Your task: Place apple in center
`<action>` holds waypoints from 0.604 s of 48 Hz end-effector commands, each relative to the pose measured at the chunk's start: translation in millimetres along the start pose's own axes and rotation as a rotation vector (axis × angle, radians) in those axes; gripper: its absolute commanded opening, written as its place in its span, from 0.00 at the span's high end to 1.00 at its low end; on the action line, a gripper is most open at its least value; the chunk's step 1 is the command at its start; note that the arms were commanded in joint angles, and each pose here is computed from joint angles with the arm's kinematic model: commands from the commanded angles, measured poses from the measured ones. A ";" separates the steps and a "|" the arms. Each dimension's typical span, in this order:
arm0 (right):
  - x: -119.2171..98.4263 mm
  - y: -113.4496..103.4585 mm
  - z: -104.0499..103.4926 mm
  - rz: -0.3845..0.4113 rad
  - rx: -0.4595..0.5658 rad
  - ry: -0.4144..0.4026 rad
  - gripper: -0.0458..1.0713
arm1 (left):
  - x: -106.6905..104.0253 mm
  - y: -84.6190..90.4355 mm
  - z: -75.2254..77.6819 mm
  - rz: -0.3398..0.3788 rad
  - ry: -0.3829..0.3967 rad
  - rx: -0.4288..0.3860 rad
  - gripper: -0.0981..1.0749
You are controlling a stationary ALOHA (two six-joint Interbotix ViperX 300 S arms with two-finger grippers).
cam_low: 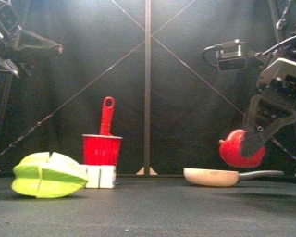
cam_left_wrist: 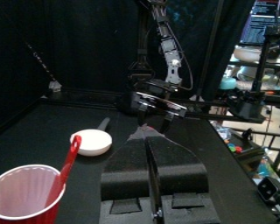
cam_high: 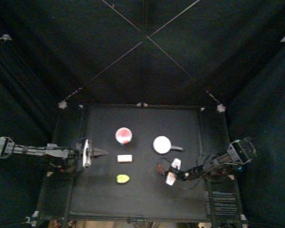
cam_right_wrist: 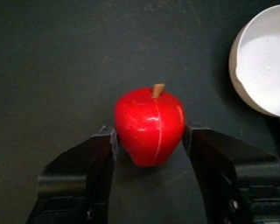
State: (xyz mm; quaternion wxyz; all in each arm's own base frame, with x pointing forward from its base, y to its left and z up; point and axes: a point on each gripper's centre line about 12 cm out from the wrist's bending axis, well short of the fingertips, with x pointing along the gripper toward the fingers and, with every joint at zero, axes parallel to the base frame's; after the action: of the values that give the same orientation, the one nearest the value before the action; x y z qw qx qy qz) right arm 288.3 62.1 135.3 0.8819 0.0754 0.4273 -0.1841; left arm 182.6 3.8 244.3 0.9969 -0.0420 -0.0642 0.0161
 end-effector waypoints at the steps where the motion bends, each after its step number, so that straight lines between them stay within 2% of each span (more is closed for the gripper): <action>1: -7.3 3.8 12.9 0.019 0.019 -0.035 0.32 | 2.7 -0.3 5.1 0.000 -0.017 0.000 0.91; 6: -8.3 5.2 18.2 0.022 0.008 -0.051 0.32 | 2.7 -0.2 5.1 0.001 -0.017 -0.002 0.91; 17: -8.3 17.0 37.8 0.035 -0.126 -0.100 0.32 | 2.7 -0.2 5.1 0.001 -0.017 -0.002 0.91; 29: 8.6 29.9 51.2 0.017 -0.245 -0.093 0.32 | 2.0 0.0 3.3 0.001 -0.012 -0.001 0.91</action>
State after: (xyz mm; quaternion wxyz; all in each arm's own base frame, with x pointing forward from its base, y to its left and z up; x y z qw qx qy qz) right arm 330.4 71.7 149.7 0.8988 -0.0401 0.4174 -0.1281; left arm 182.2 3.8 243.1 0.9970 -0.0419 -0.0626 0.0162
